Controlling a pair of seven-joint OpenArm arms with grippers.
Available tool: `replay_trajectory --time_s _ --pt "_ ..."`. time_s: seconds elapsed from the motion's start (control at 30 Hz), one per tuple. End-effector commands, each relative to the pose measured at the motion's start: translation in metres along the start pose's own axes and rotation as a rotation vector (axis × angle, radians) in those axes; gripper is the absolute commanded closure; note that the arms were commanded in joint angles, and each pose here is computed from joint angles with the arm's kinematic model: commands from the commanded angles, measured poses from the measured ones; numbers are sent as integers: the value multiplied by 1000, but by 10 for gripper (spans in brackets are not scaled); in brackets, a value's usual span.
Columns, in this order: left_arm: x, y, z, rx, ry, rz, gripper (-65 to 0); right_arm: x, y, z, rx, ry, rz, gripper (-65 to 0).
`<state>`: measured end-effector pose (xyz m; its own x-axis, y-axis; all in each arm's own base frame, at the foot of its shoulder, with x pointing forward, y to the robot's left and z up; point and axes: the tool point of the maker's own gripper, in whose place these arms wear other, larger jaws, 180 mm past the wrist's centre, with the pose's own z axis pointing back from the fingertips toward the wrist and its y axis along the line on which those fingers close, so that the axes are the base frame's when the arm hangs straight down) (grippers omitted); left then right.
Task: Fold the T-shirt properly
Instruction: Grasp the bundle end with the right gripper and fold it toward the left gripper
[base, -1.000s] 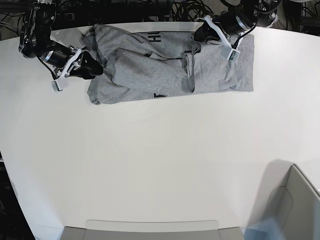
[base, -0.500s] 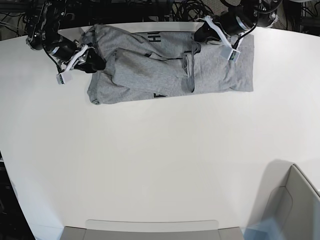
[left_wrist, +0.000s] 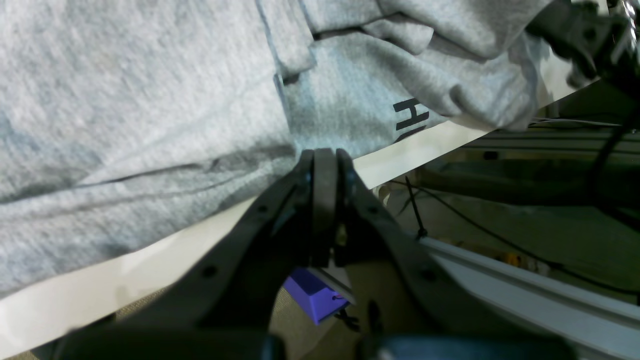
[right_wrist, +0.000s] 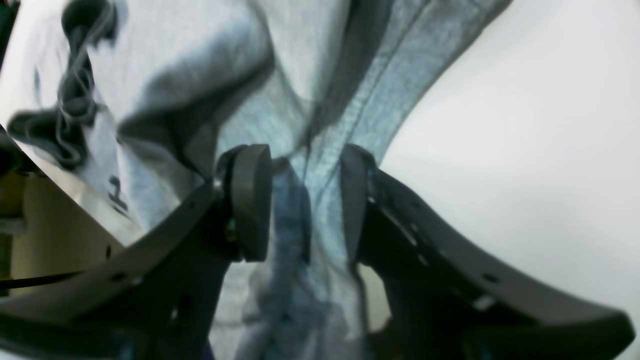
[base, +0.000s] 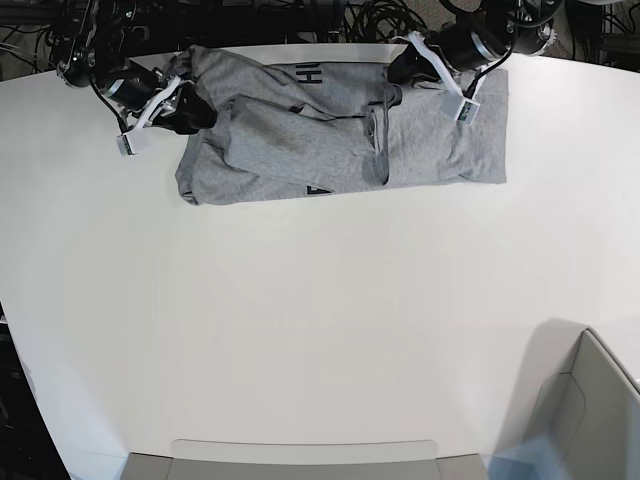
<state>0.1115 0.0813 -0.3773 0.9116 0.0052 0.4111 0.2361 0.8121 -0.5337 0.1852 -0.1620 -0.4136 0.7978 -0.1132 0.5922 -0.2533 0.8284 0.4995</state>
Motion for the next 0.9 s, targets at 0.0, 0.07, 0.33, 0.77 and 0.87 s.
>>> replay_trajectory --time_s 0.0,0.07,0.33,0.77,0.87 --pt "5 -2 3 -10 -22 -7 0 -2 -14 10 -53 32 29 -240" --pt "5 -4 2 -14 -20 -8 0 1 -23 15 -87 17 1 -240" --pt "5 -5 2 -18 -20 -7 0 -3 -26 15 -105 30 -15 -240" --pt "5 -5 2 -19 -21 -6 0 -8 -9 -10 -73 66 30 -240" --pt "6 -3 3 -13 -24 -5 0 -13 9 -24 -18 82 35 -240"
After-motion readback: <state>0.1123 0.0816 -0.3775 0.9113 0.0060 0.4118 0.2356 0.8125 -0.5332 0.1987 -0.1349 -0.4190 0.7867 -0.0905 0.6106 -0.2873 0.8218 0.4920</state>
